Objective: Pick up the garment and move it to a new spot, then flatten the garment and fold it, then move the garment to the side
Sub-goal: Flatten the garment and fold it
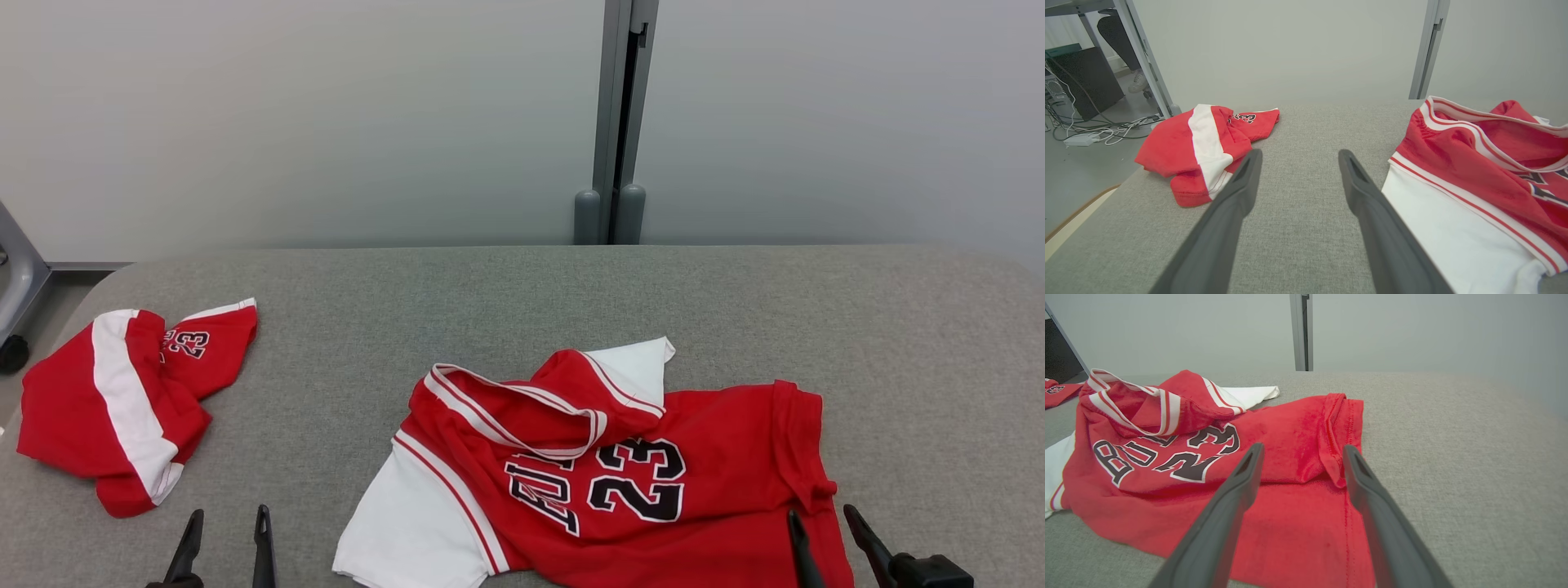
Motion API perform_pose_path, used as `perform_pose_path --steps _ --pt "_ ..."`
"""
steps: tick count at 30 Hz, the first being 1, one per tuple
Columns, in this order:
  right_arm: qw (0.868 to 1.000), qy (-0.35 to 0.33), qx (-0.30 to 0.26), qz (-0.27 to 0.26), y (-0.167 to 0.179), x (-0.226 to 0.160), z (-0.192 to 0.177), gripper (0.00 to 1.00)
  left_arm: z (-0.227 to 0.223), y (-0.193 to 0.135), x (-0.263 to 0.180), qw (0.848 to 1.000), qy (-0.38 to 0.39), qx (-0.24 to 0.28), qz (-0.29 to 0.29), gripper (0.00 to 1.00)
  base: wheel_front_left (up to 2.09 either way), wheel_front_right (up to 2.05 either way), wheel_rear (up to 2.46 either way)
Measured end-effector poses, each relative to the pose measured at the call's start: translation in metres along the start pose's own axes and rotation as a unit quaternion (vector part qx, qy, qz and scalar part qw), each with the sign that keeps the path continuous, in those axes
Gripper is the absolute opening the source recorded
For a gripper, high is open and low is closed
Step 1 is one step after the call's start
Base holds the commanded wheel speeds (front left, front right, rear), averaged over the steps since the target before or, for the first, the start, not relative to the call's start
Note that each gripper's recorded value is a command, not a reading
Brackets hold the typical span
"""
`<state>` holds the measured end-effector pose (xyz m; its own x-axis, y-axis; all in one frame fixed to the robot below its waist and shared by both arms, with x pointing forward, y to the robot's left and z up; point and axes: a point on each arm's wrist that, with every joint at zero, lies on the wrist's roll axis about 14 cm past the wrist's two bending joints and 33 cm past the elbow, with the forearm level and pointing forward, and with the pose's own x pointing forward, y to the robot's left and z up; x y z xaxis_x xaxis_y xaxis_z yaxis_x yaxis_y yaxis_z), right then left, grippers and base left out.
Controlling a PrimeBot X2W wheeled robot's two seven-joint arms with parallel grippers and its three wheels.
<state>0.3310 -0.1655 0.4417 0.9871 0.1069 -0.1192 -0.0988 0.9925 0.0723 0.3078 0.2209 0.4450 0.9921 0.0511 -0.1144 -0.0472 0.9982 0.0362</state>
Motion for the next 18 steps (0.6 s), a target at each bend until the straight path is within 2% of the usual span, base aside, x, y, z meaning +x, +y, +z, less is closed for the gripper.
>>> perform_pose_path --steps 18 --pt "1.000 0.000 0.001 -0.009 -0.0051 -0.0021 -0.0006 1.00 0.0040 -0.0080 0.0068 1.000 -0.005 0.005 -0.017 1.00 0.00 0.00 0.00"
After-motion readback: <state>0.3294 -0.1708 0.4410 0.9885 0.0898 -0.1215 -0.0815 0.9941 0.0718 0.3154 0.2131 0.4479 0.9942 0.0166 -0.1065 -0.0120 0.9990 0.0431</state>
